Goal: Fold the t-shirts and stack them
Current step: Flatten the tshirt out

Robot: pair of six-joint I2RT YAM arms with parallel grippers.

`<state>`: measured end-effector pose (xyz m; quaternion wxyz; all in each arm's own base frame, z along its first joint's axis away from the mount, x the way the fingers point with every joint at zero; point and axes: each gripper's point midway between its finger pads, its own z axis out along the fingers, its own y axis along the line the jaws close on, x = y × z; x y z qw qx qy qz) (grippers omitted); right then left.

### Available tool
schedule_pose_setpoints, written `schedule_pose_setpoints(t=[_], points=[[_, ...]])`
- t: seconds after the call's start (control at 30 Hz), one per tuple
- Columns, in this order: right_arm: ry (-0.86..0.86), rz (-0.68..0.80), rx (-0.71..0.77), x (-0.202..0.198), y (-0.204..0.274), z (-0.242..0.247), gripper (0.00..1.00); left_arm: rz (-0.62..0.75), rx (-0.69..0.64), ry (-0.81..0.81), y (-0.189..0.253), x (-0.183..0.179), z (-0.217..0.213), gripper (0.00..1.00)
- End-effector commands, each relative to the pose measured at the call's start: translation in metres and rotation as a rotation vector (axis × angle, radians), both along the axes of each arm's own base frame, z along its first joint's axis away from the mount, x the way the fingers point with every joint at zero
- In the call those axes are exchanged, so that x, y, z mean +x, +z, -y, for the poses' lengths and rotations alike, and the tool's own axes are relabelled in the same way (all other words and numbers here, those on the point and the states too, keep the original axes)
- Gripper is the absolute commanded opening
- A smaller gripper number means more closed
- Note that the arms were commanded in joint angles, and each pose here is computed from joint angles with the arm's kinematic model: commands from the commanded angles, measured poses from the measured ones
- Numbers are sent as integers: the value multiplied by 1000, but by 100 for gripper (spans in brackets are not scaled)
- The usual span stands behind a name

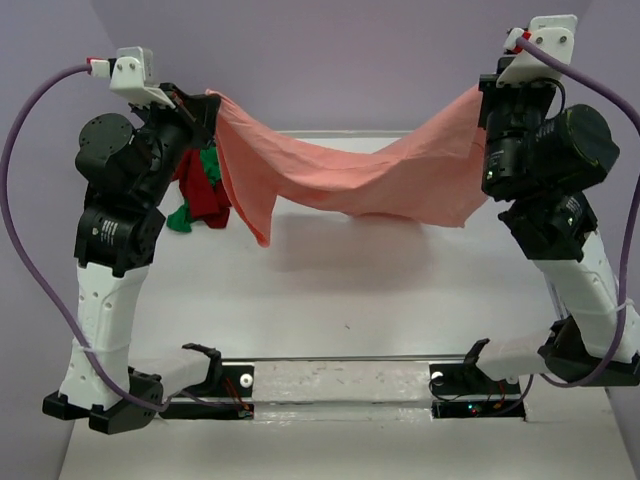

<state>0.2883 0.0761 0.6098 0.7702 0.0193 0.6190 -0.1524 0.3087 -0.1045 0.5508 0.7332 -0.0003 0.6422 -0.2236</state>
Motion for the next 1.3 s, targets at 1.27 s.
schedule_pose_setpoints(t=[1.27], points=[[130,462,-175,-18,109,-6,0,110,205,193,72,69,34,0]])
